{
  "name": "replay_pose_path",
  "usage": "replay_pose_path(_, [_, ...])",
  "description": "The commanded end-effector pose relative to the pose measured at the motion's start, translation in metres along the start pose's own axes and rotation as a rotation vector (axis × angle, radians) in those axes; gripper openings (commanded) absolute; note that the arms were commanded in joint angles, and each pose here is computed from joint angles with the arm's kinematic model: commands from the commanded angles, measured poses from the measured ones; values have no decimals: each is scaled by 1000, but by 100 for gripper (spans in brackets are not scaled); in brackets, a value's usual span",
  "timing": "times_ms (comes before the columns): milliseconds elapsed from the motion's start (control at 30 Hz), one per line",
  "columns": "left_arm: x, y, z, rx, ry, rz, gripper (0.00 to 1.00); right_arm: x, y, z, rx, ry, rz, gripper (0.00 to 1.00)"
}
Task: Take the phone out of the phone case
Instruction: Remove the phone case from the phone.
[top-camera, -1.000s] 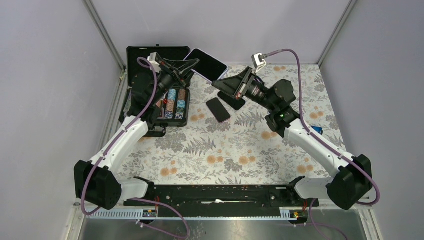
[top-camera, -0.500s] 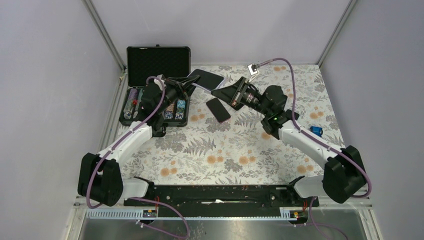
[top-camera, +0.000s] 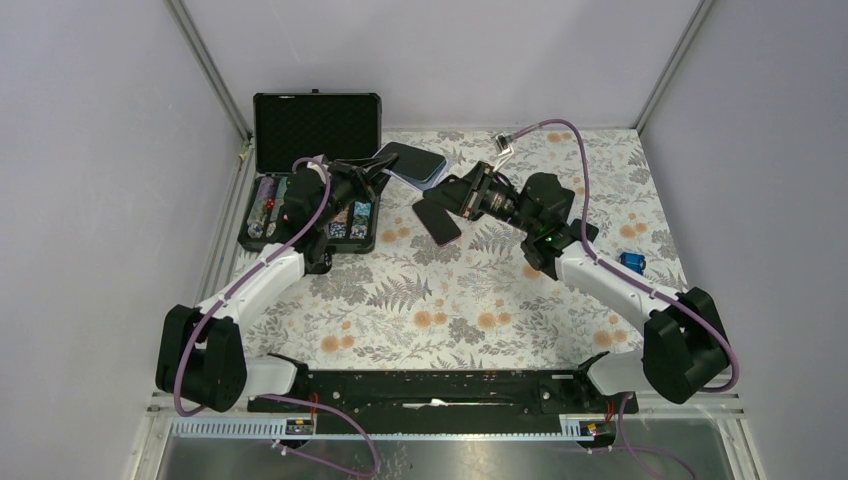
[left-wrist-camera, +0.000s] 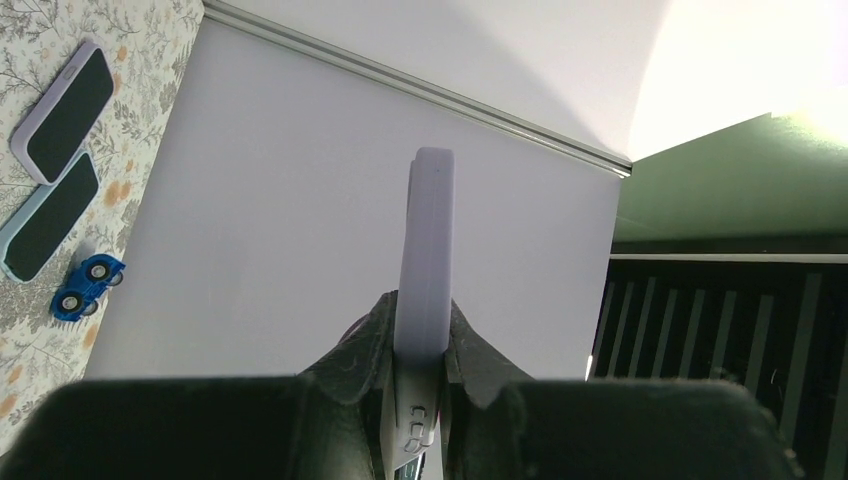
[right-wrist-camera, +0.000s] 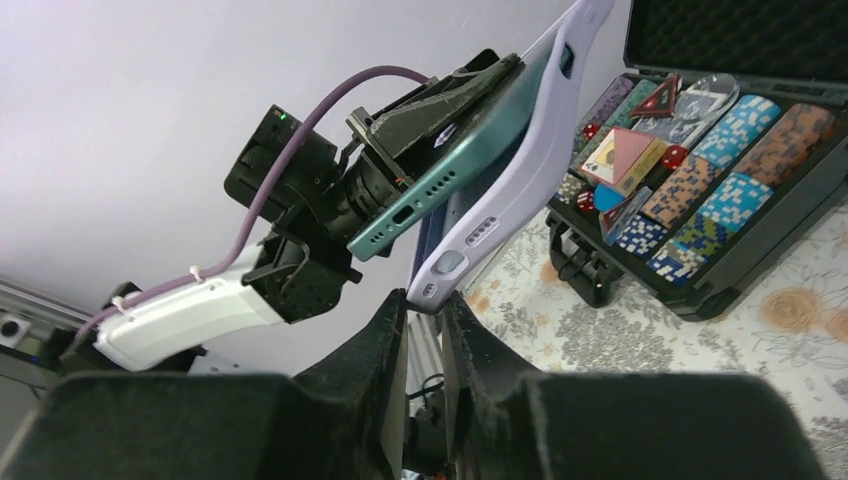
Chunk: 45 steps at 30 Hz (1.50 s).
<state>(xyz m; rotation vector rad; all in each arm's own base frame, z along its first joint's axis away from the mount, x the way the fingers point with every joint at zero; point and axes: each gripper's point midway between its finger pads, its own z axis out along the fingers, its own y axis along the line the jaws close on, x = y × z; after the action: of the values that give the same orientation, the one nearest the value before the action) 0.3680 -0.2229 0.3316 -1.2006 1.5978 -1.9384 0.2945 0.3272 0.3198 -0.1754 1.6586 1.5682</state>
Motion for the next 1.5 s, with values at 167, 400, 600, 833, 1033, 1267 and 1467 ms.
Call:
replay_pose_path(167, [70,-96,-38,295,223,-10,0,10,-34,6,114,41,220,30])
replay_pose_path(400, [70,-92,-45,307,230,-19,0,-4,-37,8,95,-21,344,38])
replay_pose_path(600, [73,-99,-48,343,244,-11,0,-4,-53,-4,155,-61,370,45])
replay_pose_path(833, [72,-98,-46,336,235,2,0,-17,-62,-26,195,-129,367,54])
replay_pose_path(1033, [86,-97,-50,324,237,131,0,-34,-36,-27,95,-153,349,56])
replay_pose_path(1267, [94,-90,-65,330,233,240,0,-39,-24,-28,100,-134,337,56])
replay_pose_path(1467, [103,-87,-65,335,245,282,0,-30,-15,-20,75,-67,329,54])
